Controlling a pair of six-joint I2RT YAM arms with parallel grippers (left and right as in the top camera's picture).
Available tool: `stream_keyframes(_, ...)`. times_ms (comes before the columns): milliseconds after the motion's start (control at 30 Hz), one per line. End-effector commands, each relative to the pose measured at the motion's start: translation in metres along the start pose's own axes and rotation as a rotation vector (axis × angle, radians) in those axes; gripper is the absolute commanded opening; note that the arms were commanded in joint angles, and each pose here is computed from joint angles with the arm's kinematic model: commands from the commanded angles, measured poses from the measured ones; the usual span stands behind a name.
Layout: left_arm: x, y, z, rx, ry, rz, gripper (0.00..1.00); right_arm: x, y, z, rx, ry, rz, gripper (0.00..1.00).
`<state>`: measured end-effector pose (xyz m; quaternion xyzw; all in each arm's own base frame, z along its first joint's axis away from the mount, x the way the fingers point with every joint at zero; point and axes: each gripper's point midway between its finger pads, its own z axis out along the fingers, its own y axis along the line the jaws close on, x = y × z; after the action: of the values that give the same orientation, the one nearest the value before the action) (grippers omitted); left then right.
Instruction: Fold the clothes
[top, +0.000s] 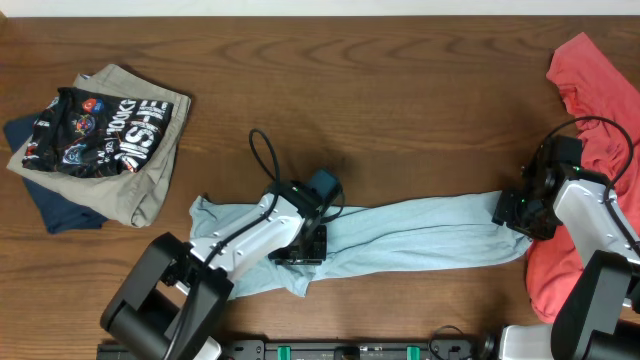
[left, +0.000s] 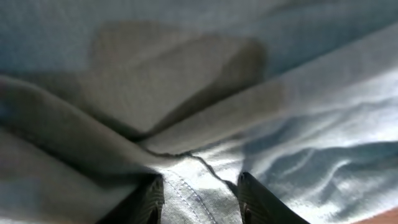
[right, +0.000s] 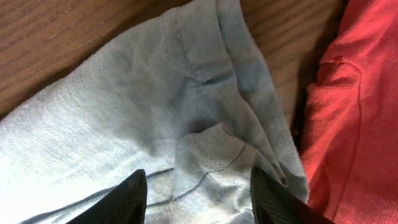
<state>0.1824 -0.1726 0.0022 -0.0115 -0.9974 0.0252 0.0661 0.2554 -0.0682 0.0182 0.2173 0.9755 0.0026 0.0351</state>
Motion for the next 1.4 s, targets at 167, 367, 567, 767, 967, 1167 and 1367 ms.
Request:
stream_keyframes(167, 0.001, 0.006, 0.001, -0.026, -0.005, -0.015, 0.07, 0.001, -0.003, 0.000, 0.004, 0.002, 0.014, 0.52)
stream_keyframes(367, -0.007, -0.006, -0.040, 0.022, -0.064, 0.044, 0.06, 0.001, -0.003, 0.000, 0.004, 0.001, 0.014, 0.51)
stream_keyframes(567, -0.019, -0.036, -0.103, 0.208, -0.236, 0.064, 0.06, 0.000, -0.003, 0.000, 0.004, -0.002, 0.014, 0.52)
stream_keyframes(767, -0.022, -0.039, -0.111, 0.241, -0.265, 0.022, 0.06, 0.000, -0.003, 0.000, 0.003, -0.002, 0.014, 0.52)
stream_keyframes(967, -0.027, -0.055, -0.104, 0.310, -0.244, -0.005, 0.06, 0.000, -0.003, 0.000, 0.003, -0.001, 0.014, 0.52)
stream_keyframes(1167, -0.012, -0.078, -0.109, 0.432, -0.164, 0.050, 0.06, 0.000, -0.003, 0.000, 0.004, -0.002, 0.014, 0.52)
stream_keyframes(1367, 0.004, -0.087, -0.106, 0.423, -0.140, 0.130, 0.06, 0.000, -0.003, 0.000, 0.004, -0.002, 0.014, 0.52)
